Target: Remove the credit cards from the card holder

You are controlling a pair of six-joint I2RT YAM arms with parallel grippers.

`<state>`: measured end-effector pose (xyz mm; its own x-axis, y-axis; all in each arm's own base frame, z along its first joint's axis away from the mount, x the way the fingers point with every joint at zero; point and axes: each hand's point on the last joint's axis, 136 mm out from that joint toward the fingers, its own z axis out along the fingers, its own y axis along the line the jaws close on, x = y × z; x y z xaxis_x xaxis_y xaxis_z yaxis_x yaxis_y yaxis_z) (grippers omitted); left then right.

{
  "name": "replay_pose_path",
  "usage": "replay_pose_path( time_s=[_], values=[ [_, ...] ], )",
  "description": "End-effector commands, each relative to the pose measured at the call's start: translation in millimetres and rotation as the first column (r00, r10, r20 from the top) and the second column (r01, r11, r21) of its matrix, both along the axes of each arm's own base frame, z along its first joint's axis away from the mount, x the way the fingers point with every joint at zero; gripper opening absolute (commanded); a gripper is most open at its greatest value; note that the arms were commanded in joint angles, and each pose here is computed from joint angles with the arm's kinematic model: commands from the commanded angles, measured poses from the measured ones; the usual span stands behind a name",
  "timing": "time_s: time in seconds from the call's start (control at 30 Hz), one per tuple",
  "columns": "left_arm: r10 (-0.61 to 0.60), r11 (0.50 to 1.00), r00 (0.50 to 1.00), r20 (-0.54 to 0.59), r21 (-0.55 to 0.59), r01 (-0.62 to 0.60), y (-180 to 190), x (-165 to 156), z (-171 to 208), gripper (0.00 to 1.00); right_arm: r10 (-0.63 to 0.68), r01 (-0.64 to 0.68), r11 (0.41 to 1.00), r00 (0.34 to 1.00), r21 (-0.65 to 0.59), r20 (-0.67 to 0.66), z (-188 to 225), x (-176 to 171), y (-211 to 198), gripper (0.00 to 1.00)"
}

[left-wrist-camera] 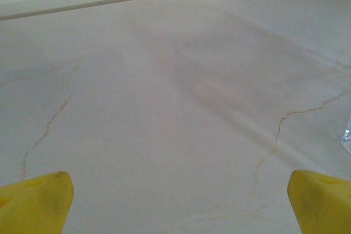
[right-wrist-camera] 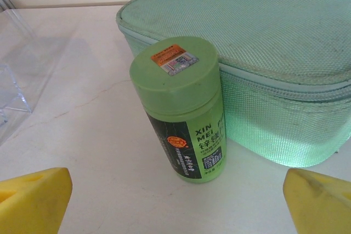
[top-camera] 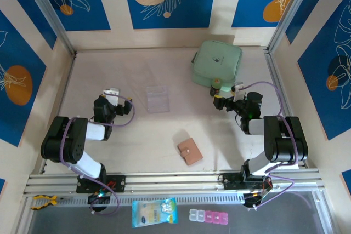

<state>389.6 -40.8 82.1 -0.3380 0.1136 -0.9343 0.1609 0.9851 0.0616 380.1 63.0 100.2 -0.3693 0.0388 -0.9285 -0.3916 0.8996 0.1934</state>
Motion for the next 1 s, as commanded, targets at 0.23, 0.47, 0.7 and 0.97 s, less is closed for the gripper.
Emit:
replay_pose_path(
  time_s=[0.23,0.47,0.7,0.97],
  values=[
    [-0.009,1.000,0.999,0.033,0.004,0.009,2.0,3.7,10.3,1.00,0.017,-0.017,1.000,1.000,-0.007,0.020,2.4,-2.5,0.6,0.99],
    [-0.009,1.000,0.999,0.031,0.003,0.009,1.9,3.3,9.8,1.00,0.018,-0.018,1.000,1.000,-0.005,0.021,2.6,-2.5,0.9,0.99],
    [0.025,1.000,0.999,0.024,0.004,-0.025,7.5,5.7,9.4,1.00,0.016,-0.015,1.000,1.000,-0.003,0.021,3.4,-1.7,-0.1,0.99],
    [0.037,0.999,0.999,0.036,0.007,-0.037,9.3,4.5,12.9,1.00,-0.015,0.016,1.000,1.000,-0.026,0.023,5.9,-1.0,-1.1,0.99]
  ],
)
